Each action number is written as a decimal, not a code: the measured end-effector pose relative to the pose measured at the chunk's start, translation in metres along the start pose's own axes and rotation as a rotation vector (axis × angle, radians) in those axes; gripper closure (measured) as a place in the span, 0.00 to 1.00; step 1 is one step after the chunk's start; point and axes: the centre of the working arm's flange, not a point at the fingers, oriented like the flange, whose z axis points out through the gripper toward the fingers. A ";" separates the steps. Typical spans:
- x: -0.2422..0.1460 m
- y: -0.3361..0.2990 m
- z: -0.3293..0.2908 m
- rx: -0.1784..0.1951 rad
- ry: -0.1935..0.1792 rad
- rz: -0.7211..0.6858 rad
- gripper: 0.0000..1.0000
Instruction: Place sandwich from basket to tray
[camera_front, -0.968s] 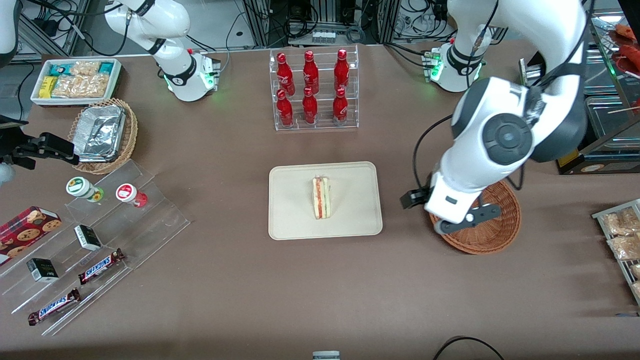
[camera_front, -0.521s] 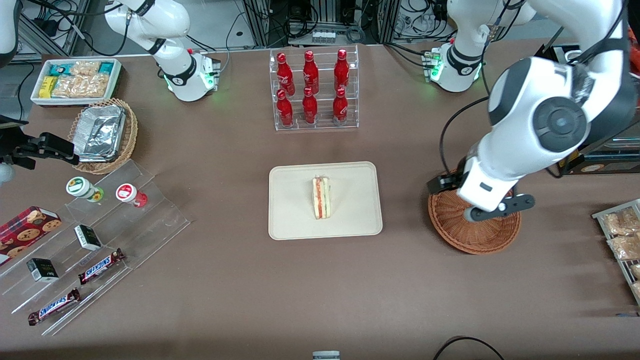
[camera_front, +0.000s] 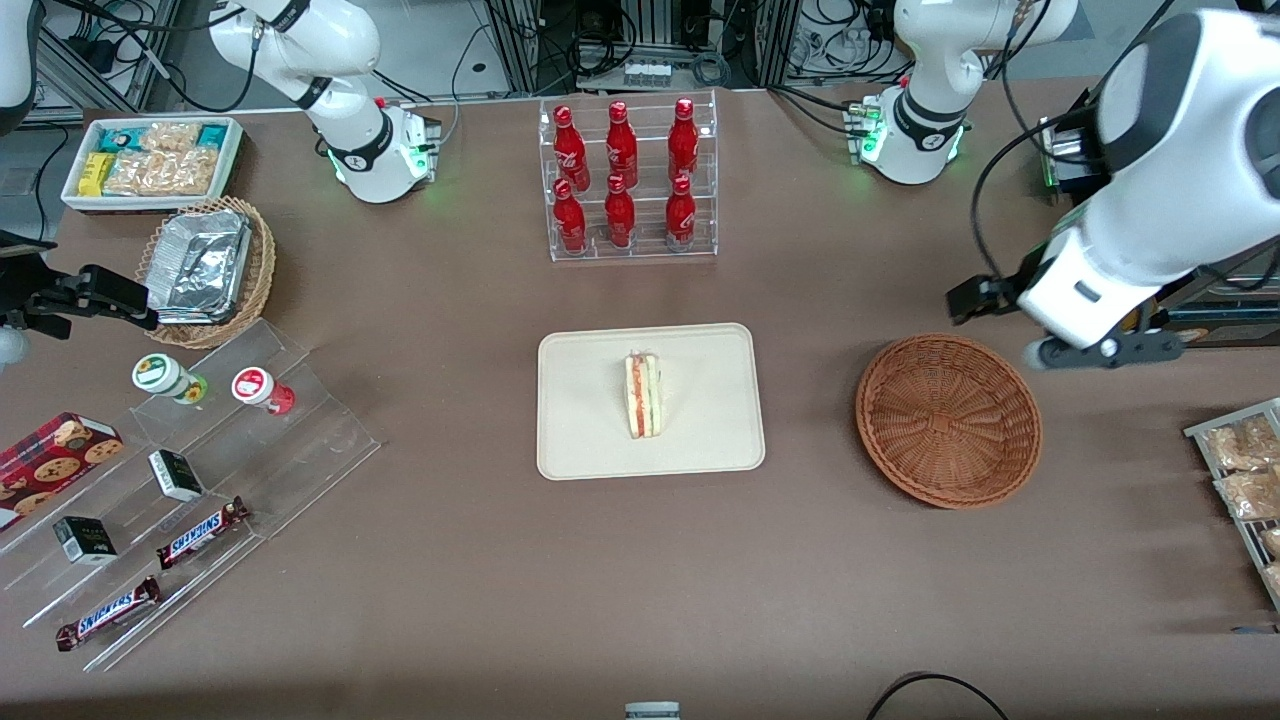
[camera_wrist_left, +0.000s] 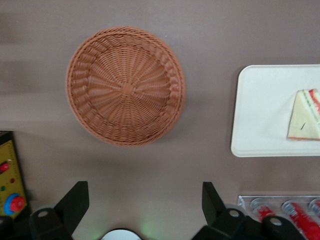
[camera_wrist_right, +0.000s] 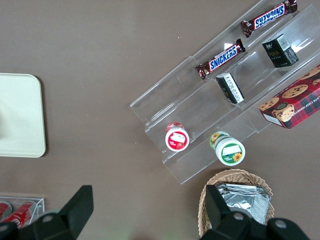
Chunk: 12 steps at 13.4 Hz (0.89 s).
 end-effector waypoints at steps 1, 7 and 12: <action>-0.007 -0.012 -0.003 0.001 0.003 0.021 0.00; -0.058 -0.044 -0.020 0.019 -0.034 0.029 0.00; -0.071 -0.048 -0.032 0.021 -0.028 0.019 0.00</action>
